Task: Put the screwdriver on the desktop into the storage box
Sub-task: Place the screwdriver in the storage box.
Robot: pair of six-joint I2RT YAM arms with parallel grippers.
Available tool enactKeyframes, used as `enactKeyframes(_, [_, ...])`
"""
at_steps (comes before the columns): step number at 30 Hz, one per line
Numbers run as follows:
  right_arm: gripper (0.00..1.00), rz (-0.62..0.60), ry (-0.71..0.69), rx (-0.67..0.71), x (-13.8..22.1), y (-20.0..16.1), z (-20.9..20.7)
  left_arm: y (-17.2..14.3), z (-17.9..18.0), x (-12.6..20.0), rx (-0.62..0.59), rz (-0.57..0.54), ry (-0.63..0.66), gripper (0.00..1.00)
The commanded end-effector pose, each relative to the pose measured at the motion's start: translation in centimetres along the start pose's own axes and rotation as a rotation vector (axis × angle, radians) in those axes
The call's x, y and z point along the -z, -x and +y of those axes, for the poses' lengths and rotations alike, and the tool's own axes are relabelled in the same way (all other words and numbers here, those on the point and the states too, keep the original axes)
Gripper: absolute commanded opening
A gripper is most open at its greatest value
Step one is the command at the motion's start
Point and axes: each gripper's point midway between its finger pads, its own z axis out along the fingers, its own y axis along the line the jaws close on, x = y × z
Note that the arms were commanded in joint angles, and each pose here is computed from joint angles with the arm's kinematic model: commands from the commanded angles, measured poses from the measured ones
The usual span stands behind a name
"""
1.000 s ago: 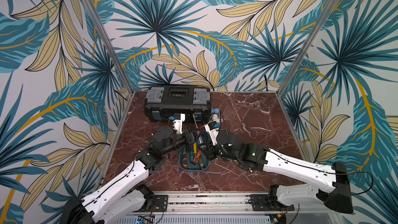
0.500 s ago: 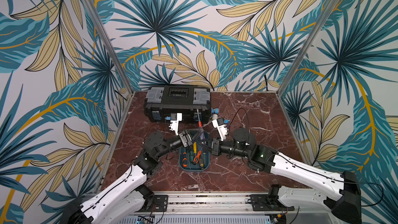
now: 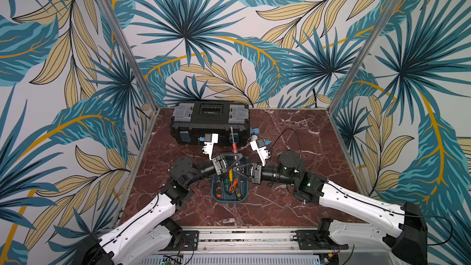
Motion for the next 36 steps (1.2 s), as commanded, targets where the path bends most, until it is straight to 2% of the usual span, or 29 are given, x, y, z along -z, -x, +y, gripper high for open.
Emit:
enactKeyframes(1, [0.0,0.013,0.038,-0.018,0.1,-0.3,0.7,1.0,-1.1,0.2,-0.078,-0.035,-0.026,0.0])
enactKeyframes(3, [0.02,0.019,0.001,-0.005,0.2,-0.3,0.2,1.1,-0.3,0.3,-0.078,-0.043,0.024,0.0])
enactKeyframes(5, [0.22,0.028,-0.115,0.03,0.9,-0.2,-1.1,1.5,1.9,0.6,-0.092,-0.052,0.166,0.0])
enactKeyframes(7, [0.44,0.01,-0.301,0.08,2.5,0.4,-3.4,1.5,5.3,1.9,-0.097,-0.054,0.379,0.0])
enactKeyframes(8, [0.5,0.01,-0.451,0.102,4.0,0.5,-5.6,1.6,6.6,2.5,-0.108,-0.059,0.458,0.0])
enactKeyframes(11, [0.58,-0.043,-0.878,0.165,9.6,1.8,-10.8,0.8,9.0,3.4,-0.147,-0.008,0.575,0.0])
enactKeyframes(14, [0.65,-0.099,-1.203,0.171,15.5,2.5,-14.4,-0.8,12.1,4.2,-0.161,0.096,0.695,0.0])
enactKeyframes(19, [0.74,-0.149,-1.311,0.089,19.4,1.2,-17.4,-4.2,16.8,4.7,-0.164,0.249,0.803,0.0])
enactKeyframes(22, [0.79,-0.189,-1.359,0.018,21.5,0.5,-19.0,-6.1,19.5,5.4,-0.173,0.336,0.909,0.0])
enactKeyframes(25, [0.8,-0.161,-1.388,-0.038,22.4,-0.5,-20.6,-7.4,21.0,5.2,-0.19,0.4,0.963,0.0])
enactKeyframes(30, [0.8,-0.091,-1.434,-0.069,22.6,-1.5,-22.3,-8.1,22.1,4.8,-0.188,0.426,0.995,0.0])
enactKeyframes(36, [0.8,-0.073,-1.448,-0.127,23.0,-2.3,-23.7,-8.4,22.5,5.0,-0.174,0.443,1.01,0.0])
